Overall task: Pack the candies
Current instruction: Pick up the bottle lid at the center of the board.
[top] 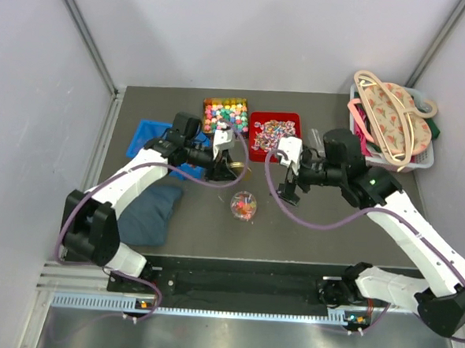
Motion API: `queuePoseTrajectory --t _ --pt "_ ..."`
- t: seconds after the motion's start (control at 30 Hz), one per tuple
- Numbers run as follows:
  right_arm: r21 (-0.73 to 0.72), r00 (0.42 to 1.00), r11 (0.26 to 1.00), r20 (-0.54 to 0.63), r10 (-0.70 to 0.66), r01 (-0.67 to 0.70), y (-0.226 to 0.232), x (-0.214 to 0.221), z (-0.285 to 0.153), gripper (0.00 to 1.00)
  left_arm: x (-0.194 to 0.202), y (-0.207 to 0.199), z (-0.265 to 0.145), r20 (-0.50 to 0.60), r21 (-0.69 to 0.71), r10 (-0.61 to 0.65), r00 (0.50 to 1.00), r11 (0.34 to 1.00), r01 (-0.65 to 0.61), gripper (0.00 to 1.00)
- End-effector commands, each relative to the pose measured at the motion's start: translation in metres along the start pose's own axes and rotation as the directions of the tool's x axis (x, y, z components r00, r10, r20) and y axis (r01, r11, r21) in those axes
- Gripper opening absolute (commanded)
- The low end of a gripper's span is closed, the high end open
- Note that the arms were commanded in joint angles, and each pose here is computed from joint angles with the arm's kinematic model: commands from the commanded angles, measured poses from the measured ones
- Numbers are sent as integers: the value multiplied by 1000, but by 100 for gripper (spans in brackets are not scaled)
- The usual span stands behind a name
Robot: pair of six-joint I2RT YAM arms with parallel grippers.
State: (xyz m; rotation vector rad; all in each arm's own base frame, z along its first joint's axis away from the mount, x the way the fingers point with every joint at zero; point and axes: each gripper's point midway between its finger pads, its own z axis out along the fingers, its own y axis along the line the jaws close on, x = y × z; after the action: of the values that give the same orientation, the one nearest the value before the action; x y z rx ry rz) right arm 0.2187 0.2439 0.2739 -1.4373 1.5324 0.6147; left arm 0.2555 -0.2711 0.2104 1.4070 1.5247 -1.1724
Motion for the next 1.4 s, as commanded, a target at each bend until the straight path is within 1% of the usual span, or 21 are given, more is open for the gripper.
queuePoseTrajectory --t 0.0,0.03,0.1,0.13,0.2,0.23,0.27,0.3,0.33,0.37,0.4,0.43,0.47,0.5,0.53,0.57,0.6,0.63,0.67,0.93,1.37 --pt "142 994 985 16 -103 100 -15 -8 7 99 -38 15 7 84 30 -112 990 994 109 12" --pt "176 993 977 -13 -119 120 -18 -4 7 99 -36 19 11 84 46 -184 979 983 180 12" --pt "173 986 971 -18 -164 164 -10 -5 16 99 -46 23 12 103 81 -232 967 971 225 12" --pt "193 985 966 -32 -171 174 -11 -4 17 99 -51 26 14 116 121 -303 946 950 289 12" --pt "189 982 963 -37 -187 190 -8 -5 23 99 -58 30 15 130 168 -367 921 924 344 12" --pt "217 980 956 -41 -194 198 -13 -7 23 99 -59 27 16 112 222 -454 884 878 423 12" --pt "231 979 951 -43 -201 206 -15 -8 25 99 -65 31 17 132 241 -430 893 888 392 12" --pt "233 976 947 -51 -213 219 -15 -8 29 99 -66 31 18 130 259 -444 887 879 402 12" --pt "273 974 935 -48 -220 224 -23 -12 29 99 -64 31 19 106 283 -507 855 840 463 12" --pt "294 974 929 -50 -222 227 -26 -14 31 99 -68 30 19 116 307 -481 869 850 429 12" --pt "306 974 924 -64 -219 228 -29 -12 34 99 -67 29 18 108 320 -495 862 838 442 12" --pt "313 973 922 -67 -219 229 -31 -13 36 99 -65 28 19 88 334 -539 838 808 485 12" --pt "326 973 917 -62 -223 231 -34 -16 37 99 -62 26 19 79 346 -549 832 798 494 12" --pt "326 971 914 -78 -228 241 -35 -13 42 99 -66 27 19 98 350 -519 849 817 459 13" --pt "318 968 914 -85 -236 251 -33 -13 46 99 -66 26 19 87 357 -555 828 793 494 13" --pt "324 966 910 -89 -245 260 -34 -14 49 99 -64 25 18 86 360 -564 821 786 503 13" --pt "335 961 901 -110 -254 277 -35 -12 52 99 -69 25 18 112 364 -520 847 814 452 13" --pt "324 958 902 -120 -261 286 -33 -11 58 99 -69 23 18 92 373 -564 821 784 496 13" --pt "329 957 899 -121 -264 289 -33 -11 61 99 -70 22 18 91 378 -568 818 780 500 13" --pt "393 964 880 -104 -244 265 -49 -25 67 99 -76 18 15 109 384 -549 829 792 475 14" --pt "462 959 841 -125 -253 282 -69 -36 68 99 -67 22 20 92 384 -570 816 777 499 13"
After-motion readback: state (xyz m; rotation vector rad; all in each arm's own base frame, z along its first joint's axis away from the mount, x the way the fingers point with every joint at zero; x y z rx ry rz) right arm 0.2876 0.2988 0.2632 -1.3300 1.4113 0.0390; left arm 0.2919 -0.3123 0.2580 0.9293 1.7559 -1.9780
